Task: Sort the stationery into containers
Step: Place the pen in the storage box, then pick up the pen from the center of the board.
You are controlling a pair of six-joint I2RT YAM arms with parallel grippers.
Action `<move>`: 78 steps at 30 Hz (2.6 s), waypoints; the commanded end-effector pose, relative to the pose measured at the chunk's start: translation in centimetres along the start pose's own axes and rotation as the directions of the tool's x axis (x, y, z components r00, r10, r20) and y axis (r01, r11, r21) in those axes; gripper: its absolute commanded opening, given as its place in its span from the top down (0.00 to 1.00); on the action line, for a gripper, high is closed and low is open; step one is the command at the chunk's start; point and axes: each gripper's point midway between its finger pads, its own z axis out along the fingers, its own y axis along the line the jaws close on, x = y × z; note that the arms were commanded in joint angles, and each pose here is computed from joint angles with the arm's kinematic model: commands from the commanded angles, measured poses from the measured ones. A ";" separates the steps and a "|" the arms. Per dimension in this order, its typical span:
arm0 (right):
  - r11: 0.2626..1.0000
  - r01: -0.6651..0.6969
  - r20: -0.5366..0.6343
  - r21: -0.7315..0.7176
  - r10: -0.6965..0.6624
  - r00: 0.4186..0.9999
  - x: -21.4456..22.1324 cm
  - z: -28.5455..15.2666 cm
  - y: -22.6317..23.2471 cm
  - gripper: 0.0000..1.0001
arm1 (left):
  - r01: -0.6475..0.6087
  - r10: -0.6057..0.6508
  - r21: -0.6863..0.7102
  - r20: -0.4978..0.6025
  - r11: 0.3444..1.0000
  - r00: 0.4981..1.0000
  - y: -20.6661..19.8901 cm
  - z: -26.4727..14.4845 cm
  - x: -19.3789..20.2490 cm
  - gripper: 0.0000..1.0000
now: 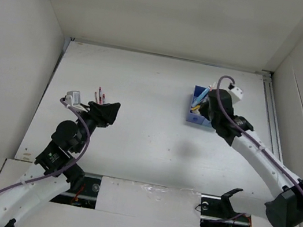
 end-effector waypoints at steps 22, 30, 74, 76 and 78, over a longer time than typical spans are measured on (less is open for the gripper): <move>0.986 -0.109 -0.179 0.126 0.131 0.975 0.2 5.8 -10.7 1.00 | -0.010 0.007 0.119 0.027 0.993 1.000 -3.2 0.2 -1.5 0.49; 0.980 -0.114 -0.175 0.161 0.143 0.974 0.0 6.7 -12.2 1.00 | -0.008 0.003 0.121 0.036 0.993 0.999 -3.3 0.3 -1.7 0.49; 0.935 0.172 -0.263 -0.309 -0.258 0.930 18.6 1.8 18.0 1.00 | 0.109 -0.131 0.105 0.233 0.989 0.964 -1.4 -3.4 -5.7 0.49; 0.926 0.216 -0.277 -0.311 -0.306 0.911 21.6 2.5 18.7 1.00 | 0.113 -0.137 0.106 0.247 0.988 0.959 -1.3 -3.8 -6.1 0.49; 0.912 0.247 -0.289 -0.329 -0.346 0.893 24.0 2.6 20.2 0.95 | 0.116 -0.141 0.112 0.253 0.987 0.957 -1.3 -3.9 -6.2 0.49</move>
